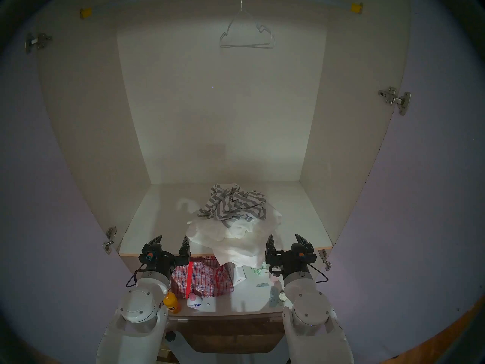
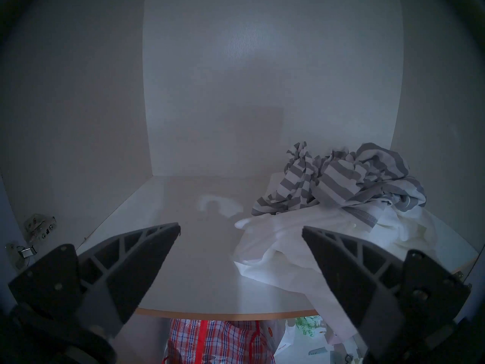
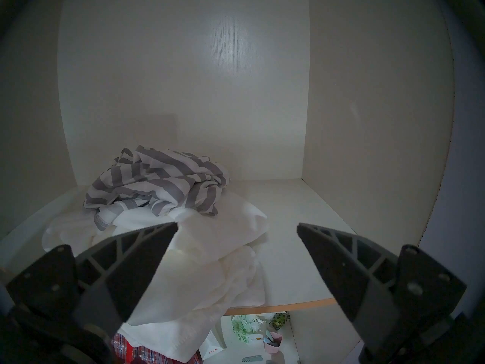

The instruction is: Sort tops into two piles: light colors and dark colors

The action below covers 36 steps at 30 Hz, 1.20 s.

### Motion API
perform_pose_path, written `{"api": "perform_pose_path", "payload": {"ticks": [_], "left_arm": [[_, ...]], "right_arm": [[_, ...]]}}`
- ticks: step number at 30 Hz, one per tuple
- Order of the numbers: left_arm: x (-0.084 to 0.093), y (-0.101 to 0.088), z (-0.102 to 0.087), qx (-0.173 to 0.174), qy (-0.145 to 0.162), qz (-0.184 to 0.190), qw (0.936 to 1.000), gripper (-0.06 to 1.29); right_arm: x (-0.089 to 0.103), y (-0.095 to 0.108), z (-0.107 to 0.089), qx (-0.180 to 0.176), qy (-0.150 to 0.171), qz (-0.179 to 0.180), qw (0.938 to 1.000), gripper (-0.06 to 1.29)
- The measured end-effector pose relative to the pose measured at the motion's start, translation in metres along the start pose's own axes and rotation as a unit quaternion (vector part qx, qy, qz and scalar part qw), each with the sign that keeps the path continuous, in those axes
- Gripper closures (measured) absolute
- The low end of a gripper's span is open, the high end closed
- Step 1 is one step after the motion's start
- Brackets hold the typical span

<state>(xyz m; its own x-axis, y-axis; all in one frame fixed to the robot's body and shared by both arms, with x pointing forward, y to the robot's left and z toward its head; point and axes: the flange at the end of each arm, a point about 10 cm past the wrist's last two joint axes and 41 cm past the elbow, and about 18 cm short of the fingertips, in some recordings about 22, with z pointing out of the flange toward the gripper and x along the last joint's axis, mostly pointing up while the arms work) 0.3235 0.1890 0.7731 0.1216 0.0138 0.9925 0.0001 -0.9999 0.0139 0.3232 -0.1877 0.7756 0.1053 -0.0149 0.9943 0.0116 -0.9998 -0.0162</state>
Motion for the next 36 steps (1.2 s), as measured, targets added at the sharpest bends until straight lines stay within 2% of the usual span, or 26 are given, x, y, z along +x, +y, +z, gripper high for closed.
{"api": "perform_pose_path", "payload": {"ticks": [1, 5, 6, 10, 12, 16, 18, 21, 23, 26, 32, 36], "left_arm": [[0.0, 0.0, 0.0, 0.0, 0.0, 0.0, 1.0, -0.03], [-0.001, 0.0, 0.0, 0.0, -0.001, 0.0, 1.0, -0.03], [-0.001, 0.0, 0.0, 0.0, -0.001, 0.0, 1.0, -0.03], [-0.001, 0.0, 0.0, 0.0, -0.002, 0.0, 1.0, -0.03], [-0.001, 0.0, 0.0, 0.0, -0.002, 0.0, 1.0, -0.03], [-0.001, 0.0, 0.0, 0.0, -0.002, 0.0, 1.0, -0.03], [-0.001, 0.0, 0.0, 0.0, -0.002, 0.0, 1.0, -0.03], [-0.002, 0.0, 0.0, 0.001, -0.002, 0.0, 1.0, -0.03], [-0.002, 0.0, 0.0, 0.001, -0.002, 0.0, 1.0, -0.03], [-0.002, 0.0, 0.0, 0.001, -0.003, 0.0, 1.0, -0.03], [-0.003, 0.0, 0.0, 0.001, -0.003, 0.0, 1.0, -0.03], [-0.003, 0.0, 0.0, 0.001, -0.003, 0.0, 1.0, -0.03]], "right_arm": [[-0.001, 0.0, 0.0, 0.003, -0.001, 0.0, 1.0, -0.02], [0.003, -0.006, 0.014, 0.06, -0.026, 0.03, 0.9974, -0.02], [0.008, -0.01, 0.021, 0.086, -0.028, 0.043, 0.995, -0.02], [0.028, -0.02, 0.043, 0.143, -0.019, 0.061, 0.9877, -0.02], [0.037, -0.021, 0.053, 0.142, -0.008, 0.063, 0.9879, -0.02], [0.045, -0.026, 0.074, 0.102, -0.003, 0.073, 0.992, -0.02], [0.039, -0.03, 0.086, 0.092, -0.016, 0.074, 0.9928, -0.02], [0.015, -0.033, 0.101, 0.085, -0.05, 0.074, 0.9923, -0.02], [0.007, -0.036, 0.109, 0.085, -0.063, 0.075, 0.9916, -0.02], [0.016, -0.04, 0.121, 0.089, -0.057, 0.075, 0.9915, -0.02], [0.054, -0.05, 0.151, 0.093, -0.023, 0.078, 0.9924, -0.02], [0.047, -0.056, 0.172, 0.091, -0.046, 0.081, 0.9915, -0.02]]}}
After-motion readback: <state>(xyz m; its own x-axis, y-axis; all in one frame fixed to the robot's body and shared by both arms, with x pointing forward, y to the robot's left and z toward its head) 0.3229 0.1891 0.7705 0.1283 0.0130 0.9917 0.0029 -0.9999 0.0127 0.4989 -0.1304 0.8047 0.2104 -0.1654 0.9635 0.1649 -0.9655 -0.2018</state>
